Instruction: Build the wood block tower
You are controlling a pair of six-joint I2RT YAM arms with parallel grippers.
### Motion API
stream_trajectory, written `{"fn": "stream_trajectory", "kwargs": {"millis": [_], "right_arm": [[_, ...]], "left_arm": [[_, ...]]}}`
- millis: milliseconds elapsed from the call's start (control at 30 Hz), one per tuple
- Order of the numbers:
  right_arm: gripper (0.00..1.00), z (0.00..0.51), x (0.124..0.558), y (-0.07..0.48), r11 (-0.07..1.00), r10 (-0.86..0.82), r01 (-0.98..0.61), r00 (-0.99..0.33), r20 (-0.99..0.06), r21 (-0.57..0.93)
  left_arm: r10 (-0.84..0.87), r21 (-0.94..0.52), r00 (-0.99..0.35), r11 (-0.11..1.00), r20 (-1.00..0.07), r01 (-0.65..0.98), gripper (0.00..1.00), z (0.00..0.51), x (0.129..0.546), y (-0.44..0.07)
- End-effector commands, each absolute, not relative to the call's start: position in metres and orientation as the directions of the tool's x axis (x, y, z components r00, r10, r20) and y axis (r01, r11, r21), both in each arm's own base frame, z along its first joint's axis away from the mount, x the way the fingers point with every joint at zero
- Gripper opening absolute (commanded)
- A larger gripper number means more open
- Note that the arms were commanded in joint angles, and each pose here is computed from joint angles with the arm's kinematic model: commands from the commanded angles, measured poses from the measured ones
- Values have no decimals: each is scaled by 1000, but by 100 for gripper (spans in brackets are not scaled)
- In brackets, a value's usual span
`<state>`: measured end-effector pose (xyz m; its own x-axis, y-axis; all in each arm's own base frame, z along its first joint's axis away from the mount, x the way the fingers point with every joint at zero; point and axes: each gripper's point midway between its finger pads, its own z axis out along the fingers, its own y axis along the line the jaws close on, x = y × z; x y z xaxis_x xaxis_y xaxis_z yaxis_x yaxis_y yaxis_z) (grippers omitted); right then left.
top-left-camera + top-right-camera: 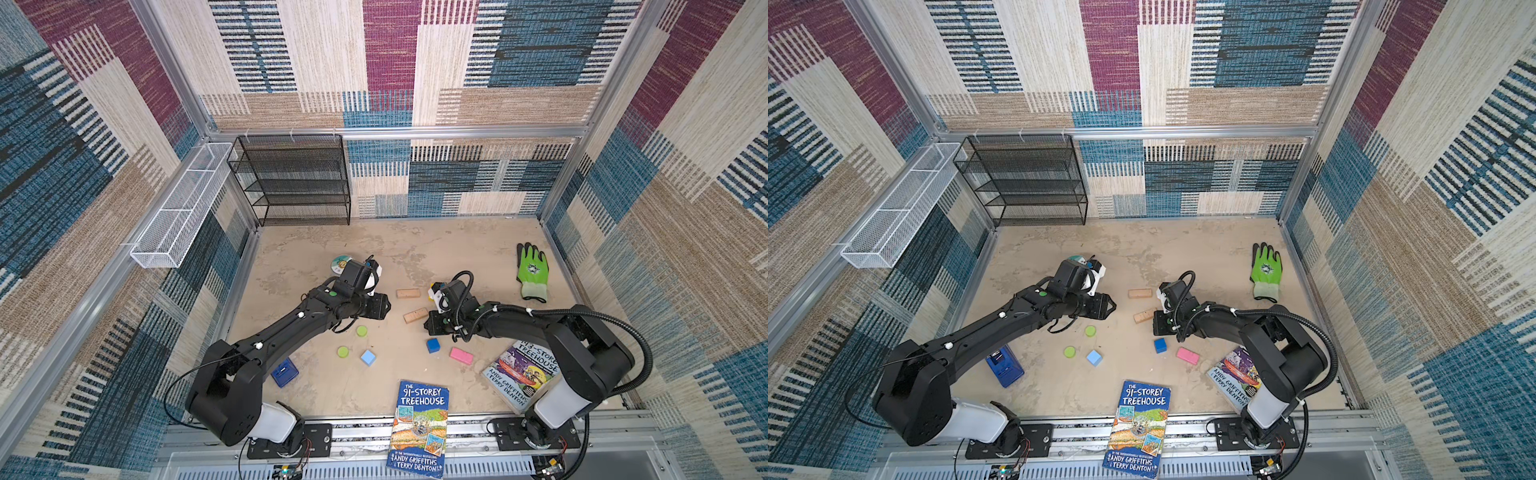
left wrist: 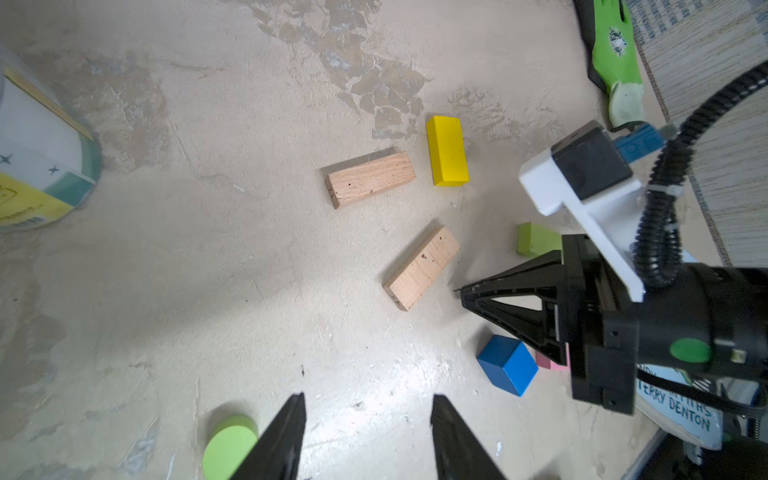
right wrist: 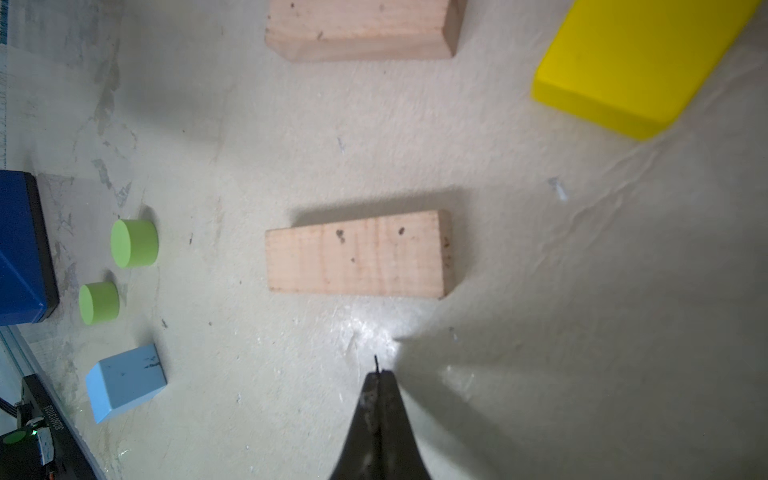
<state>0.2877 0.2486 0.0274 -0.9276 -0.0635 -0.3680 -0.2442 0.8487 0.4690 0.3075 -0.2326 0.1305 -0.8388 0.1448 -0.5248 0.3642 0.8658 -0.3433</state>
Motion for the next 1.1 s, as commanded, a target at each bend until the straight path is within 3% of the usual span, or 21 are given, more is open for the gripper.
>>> {"fn": "stream_trajectory", "kwargs": {"millis": [0,667,1067], "right_arm": [[0,30,296,258,833,-52,-252,-922,-384,492],[0,18,310,293,809,-70,-269,-927,-369,522],[3,66,294,287,796,-103,-328,-901,-421,508]], "left_arm": [[137,-359,-840,860,-524,364,52,133,309,-236],[150,-305,-850,891,-504,338,43,125,310,-225],[172,-302,-855,886,-489,351,48,119,317,-232]]}}
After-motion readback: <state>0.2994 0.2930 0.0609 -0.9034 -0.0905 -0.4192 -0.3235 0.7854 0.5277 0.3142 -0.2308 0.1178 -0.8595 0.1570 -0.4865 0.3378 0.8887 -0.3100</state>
